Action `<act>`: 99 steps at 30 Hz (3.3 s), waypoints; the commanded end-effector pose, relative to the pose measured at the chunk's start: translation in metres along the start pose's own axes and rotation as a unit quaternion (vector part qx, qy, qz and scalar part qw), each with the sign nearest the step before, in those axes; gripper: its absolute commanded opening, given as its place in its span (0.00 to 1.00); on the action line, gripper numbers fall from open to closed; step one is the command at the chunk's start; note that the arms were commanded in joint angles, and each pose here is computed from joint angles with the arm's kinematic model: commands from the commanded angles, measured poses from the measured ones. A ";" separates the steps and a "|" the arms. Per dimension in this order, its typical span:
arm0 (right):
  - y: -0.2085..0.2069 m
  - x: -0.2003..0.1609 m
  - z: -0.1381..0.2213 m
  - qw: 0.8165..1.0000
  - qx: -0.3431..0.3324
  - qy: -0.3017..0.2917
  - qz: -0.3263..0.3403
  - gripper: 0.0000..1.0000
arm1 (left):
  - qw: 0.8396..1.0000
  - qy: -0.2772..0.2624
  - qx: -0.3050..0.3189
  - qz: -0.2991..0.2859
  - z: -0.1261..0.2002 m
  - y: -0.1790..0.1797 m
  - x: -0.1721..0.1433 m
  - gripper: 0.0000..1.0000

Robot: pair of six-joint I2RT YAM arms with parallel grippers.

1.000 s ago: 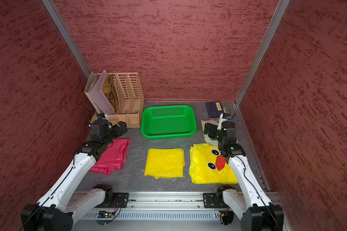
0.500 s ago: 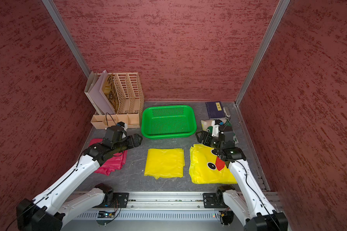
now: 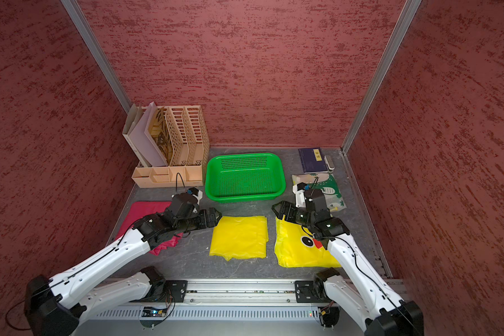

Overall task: Put the folded raincoat in the basket
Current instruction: Pick up the raincoat from the center of the board.

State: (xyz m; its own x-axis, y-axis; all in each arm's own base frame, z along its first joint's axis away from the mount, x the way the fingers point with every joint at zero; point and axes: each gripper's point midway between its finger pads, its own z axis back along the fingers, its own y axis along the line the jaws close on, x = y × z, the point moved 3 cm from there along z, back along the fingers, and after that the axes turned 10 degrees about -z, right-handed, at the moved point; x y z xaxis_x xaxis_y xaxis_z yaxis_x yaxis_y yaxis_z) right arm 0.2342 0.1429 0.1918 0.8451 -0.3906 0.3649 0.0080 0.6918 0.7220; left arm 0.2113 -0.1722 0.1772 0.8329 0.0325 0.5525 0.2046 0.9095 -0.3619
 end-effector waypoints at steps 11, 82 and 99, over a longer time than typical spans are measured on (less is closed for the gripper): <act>-0.002 -0.044 -0.039 0.997 -0.060 0.049 0.003 0.83 | 0.999 0.039 -0.015 0.008 -0.020 -0.010 -0.028 1.00; -0.041 -0.114 -0.124 0.976 -0.184 0.113 0.042 0.54 | 0.991 0.125 -0.038 0.020 -0.088 0.018 -0.082 0.47; -0.021 -0.113 -0.120 0.982 -0.147 0.106 0.045 0.00 | 0.995 0.096 -0.037 0.006 -0.085 -0.005 -0.065 0.00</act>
State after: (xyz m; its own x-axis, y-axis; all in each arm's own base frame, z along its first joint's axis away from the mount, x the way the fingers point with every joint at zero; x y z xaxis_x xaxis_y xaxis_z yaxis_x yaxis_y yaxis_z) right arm 0.2072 0.2382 0.0589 0.9381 -0.2220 0.2659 0.0814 0.8874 0.4537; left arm 0.1903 -0.1997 0.0649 0.9325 -0.0528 0.3574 0.2042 0.8931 -0.4009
